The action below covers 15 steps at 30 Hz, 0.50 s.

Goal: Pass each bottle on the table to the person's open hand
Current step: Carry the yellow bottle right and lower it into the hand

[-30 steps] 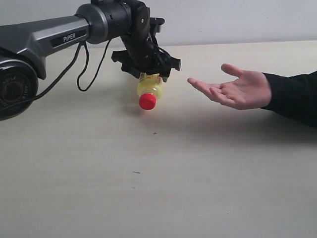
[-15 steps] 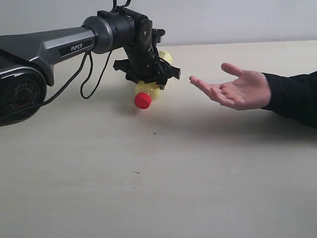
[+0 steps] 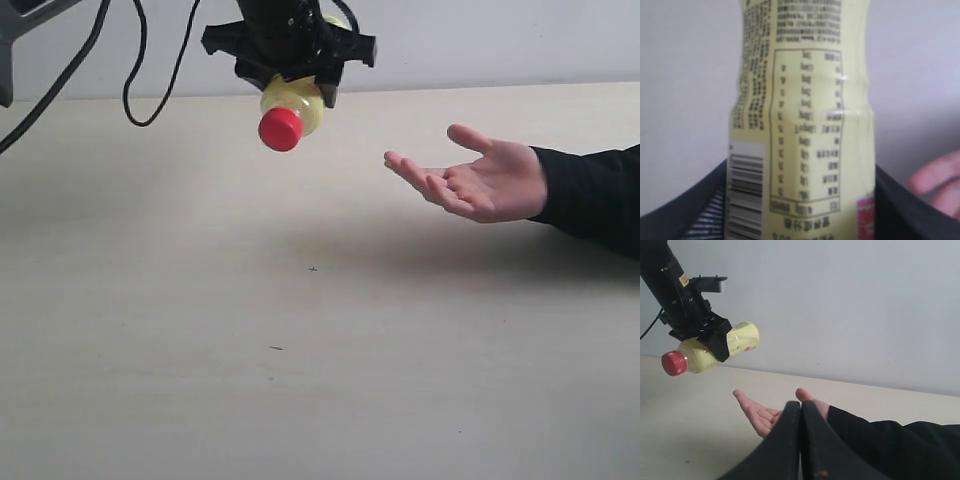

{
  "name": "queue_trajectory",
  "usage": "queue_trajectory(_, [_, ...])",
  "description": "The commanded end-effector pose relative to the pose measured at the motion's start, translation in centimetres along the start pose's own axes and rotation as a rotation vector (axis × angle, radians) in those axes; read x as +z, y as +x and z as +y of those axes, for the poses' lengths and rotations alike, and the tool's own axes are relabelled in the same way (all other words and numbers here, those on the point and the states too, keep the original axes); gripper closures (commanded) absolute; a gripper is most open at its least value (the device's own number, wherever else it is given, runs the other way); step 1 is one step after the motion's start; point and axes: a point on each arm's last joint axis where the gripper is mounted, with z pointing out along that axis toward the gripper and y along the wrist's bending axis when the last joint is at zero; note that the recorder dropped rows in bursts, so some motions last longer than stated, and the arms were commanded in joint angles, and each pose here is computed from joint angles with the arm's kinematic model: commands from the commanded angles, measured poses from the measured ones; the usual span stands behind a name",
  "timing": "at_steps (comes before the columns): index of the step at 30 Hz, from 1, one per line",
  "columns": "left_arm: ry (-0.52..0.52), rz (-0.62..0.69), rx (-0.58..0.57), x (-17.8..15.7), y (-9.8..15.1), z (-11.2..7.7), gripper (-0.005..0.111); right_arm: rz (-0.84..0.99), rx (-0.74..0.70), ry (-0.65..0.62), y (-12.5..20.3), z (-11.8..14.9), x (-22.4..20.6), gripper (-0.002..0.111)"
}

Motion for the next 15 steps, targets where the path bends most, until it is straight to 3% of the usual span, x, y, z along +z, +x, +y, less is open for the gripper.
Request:
queue_trajectory(1, [0.027,-0.050,0.000,-2.9,1.0,-3.8,0.104,-0.003,0.000,0.002,0.1,0.0,0.0,0.108])
queue_trajectory(9, [0.002,-0.095,0.002,-4.0,3.7,-9.6,0.104,-0.003,0.000,0.002,0.1,0.0,0.0,0.108])
queue_trajectory(15, [0.029,-0.098,-0.026,-4.6,5.8,-12.9,0.104,-0.003,0.000,0.002,0.1,0.0,0.0,0.108])
